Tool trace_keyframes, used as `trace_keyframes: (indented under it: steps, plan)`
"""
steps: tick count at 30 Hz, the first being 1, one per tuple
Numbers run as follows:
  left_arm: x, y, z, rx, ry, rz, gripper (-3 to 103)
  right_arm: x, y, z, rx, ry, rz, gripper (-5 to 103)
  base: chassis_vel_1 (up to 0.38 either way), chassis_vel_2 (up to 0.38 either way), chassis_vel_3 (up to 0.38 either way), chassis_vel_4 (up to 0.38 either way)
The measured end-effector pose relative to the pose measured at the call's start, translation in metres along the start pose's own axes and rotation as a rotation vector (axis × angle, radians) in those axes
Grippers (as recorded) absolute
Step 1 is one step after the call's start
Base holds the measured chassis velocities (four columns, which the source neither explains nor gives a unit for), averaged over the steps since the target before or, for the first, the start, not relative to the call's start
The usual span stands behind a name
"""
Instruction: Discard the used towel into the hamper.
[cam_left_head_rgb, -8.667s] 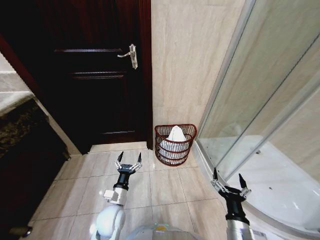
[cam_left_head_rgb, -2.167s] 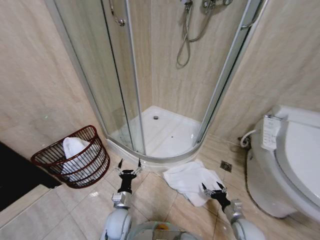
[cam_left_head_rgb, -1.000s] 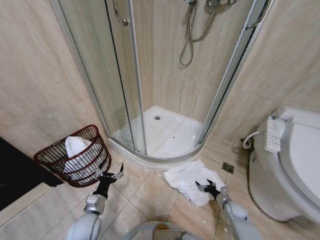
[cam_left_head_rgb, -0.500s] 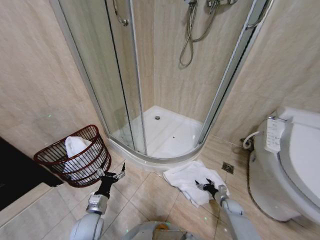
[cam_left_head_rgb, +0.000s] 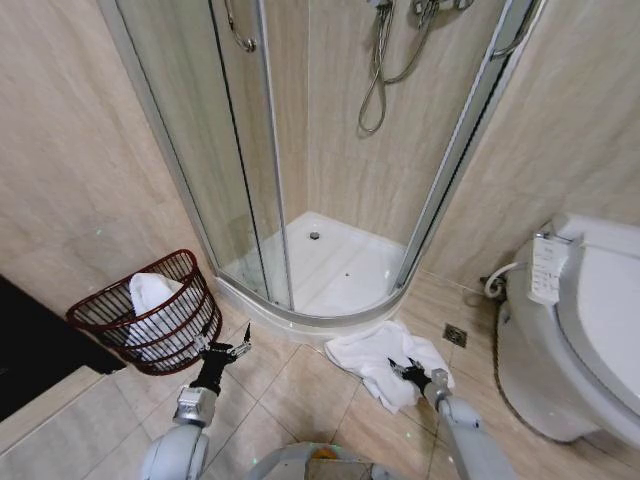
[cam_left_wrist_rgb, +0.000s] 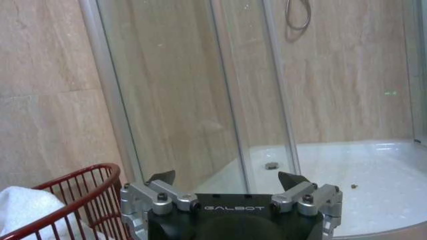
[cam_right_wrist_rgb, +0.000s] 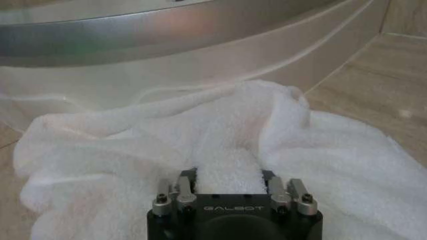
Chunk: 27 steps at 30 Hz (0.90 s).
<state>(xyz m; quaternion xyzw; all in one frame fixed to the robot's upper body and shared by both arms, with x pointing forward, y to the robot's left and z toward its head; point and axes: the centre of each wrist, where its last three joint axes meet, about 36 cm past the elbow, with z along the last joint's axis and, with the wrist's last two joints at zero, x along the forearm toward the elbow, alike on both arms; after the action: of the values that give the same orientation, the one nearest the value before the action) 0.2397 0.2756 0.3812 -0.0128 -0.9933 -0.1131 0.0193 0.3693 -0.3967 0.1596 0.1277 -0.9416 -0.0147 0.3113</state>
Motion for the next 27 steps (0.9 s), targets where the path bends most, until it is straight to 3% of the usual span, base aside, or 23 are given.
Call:
trace_keyframes:
  steps: [4,5,7,14,27]
  plan:
    - [-0.0009,-0.0021,-0.0009,0.001,-0.004,0.004,100,0.0010,-0.0012,0.0027,-0.001,-0.002,0.002,46,0.000,0.000,0.000,0.000]
    - [-0.0011,-0.0029,-0.0015,0.002,-0.005,0.005,100,0.0017,-0.0014,0.0039,-0.002,-0.003,0.002,35,0.000,0.000,0.000,0.000]
    - [-0.0012,-0.0034,-0.0020,0.002,-0.007,0.006,100,0.0021,-0.0016,0.0044,-0.002,-0.004,0.002,35,0.000,0.000,0.000,0.000]
    - [-0.0005,-0.0042,-0.0050,0.004,-0.013,0.006,100,0.0037,-0.0023,0.0052,-0.001,-0.008,0.004,14,0.000,0.000,0.000,0.000]
    - [0.0027,-0.0057,-0.0065,0.007,-0.019,0.007,100,0.0066,0.0038,0.0063,0.001,-0.050,0.021,14,0.000,0.000,0.000,0.000]
